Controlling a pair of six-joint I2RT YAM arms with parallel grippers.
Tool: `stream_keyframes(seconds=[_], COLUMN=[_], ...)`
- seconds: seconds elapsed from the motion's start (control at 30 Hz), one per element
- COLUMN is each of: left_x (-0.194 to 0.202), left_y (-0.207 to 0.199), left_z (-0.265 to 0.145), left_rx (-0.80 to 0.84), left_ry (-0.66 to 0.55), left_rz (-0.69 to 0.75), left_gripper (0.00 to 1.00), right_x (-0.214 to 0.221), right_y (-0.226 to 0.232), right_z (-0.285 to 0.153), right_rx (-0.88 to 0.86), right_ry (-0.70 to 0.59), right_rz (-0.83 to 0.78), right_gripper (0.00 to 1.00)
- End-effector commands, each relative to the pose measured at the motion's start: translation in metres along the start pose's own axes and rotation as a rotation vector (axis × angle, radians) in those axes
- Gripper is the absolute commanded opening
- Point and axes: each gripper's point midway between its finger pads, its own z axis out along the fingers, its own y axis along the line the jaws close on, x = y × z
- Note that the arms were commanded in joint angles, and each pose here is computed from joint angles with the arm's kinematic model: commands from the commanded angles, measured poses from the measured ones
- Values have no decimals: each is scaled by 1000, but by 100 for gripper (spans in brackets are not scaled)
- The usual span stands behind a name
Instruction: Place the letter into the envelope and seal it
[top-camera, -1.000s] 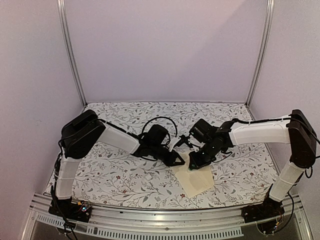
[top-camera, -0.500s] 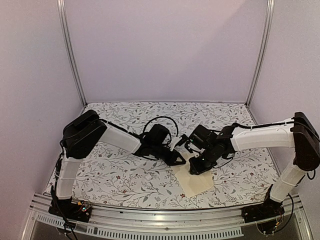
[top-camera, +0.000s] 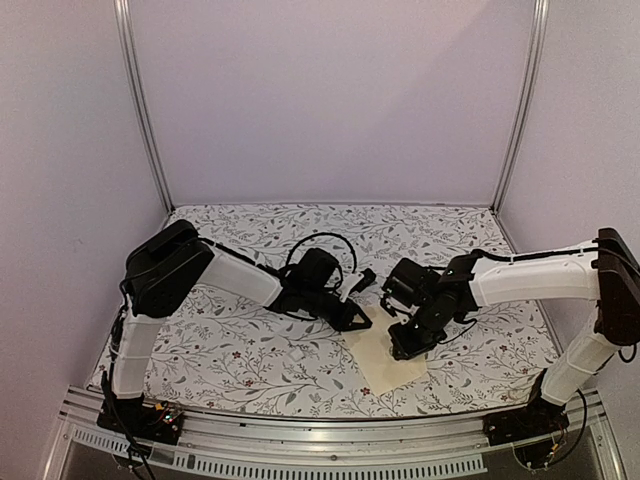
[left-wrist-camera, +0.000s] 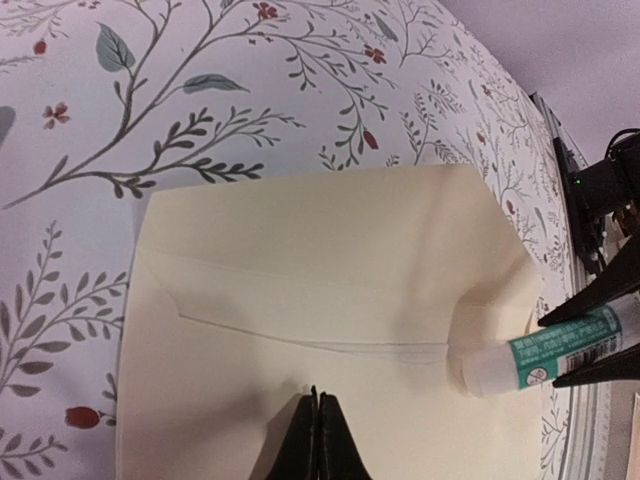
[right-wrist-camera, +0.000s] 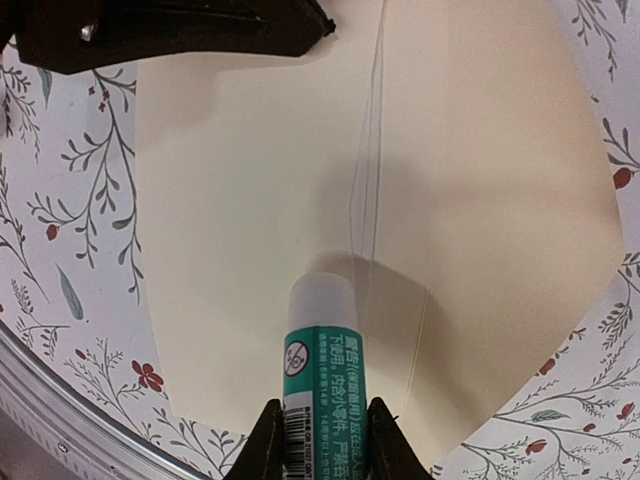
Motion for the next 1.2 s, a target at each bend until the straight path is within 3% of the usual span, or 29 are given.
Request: stream_keyframes(seconds=[0.0, 0.83, 1.17], left_x=[16, 18, 18], left_y=[21, 17, 19], left_z=[2, 5, 5], left_rx=[-55, -30, -35], left_ry=[42, 49, 47], left_rz=[-23, -19, -20], left_gripper=[0, 0, 0], right_x=[20, -33, -12], right_y=[-8, -19, -8], right_z=[-9, 25, 13], right_rx=[38, 134, 33], right_ry=[59, 77, 120], right_rz=[2, -67, -68], right_gripper=[0, 0, 0])
